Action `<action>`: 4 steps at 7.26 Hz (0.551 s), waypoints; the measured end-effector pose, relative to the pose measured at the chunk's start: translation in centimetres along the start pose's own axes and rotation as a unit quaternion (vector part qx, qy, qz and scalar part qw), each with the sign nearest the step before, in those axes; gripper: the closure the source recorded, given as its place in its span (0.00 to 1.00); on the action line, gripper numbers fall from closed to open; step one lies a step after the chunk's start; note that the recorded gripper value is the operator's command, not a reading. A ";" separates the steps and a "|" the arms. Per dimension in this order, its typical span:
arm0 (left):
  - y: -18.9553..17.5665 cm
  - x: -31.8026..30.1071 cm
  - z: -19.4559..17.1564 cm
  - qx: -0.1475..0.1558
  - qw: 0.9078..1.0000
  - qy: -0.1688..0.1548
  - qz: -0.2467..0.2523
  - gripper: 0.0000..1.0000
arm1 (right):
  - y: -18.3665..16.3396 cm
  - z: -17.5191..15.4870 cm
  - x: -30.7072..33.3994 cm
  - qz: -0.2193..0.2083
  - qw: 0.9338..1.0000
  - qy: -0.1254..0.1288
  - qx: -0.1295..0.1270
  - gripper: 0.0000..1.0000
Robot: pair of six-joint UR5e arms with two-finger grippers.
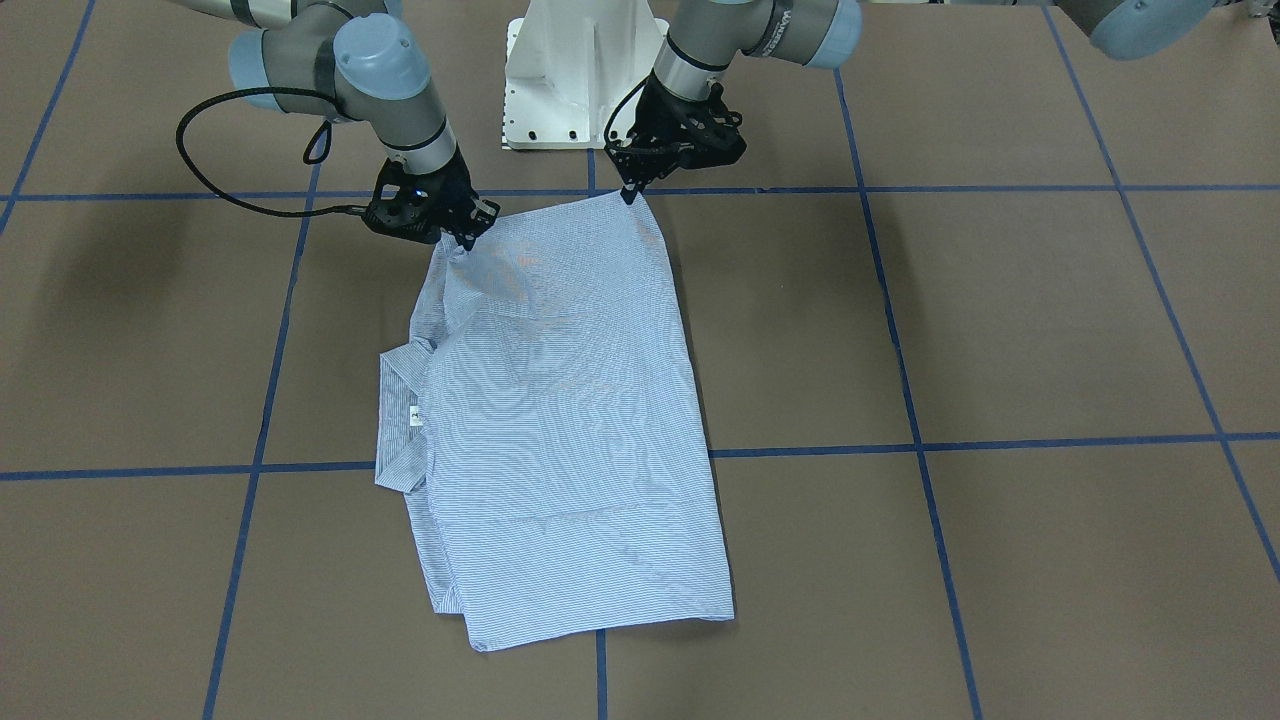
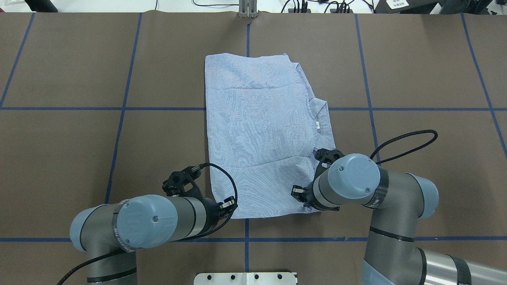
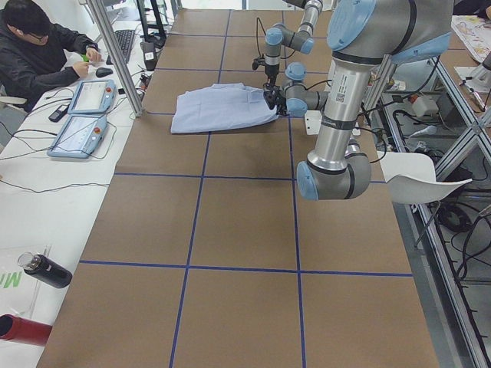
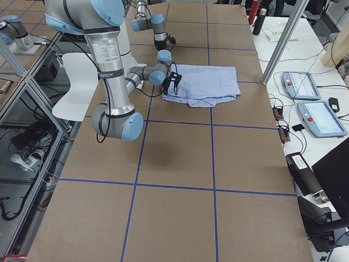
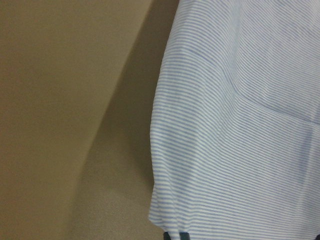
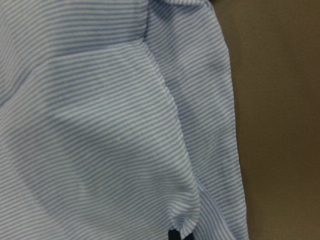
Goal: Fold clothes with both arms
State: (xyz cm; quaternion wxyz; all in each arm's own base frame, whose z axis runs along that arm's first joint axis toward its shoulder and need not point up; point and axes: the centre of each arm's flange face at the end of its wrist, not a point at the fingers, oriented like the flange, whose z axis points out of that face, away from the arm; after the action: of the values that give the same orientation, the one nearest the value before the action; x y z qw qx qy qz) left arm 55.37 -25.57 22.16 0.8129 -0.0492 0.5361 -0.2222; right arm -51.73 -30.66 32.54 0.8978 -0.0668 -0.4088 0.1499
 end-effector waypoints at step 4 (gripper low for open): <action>0.2 0.3 -0.5 -0.007 1.000 0.004 0.000 1.00 | 0.1 -1.4 0.1 -0.002 1.000 -0.011 -0.004 1.00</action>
State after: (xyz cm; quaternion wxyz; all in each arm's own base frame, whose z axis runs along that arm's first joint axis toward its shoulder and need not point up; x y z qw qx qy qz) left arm 55.04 -25.38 21.64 0.8106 -0.0543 0.5407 -0.2182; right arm -50.68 -30.53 31.65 0.8932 -0.0679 -0.4192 0.1475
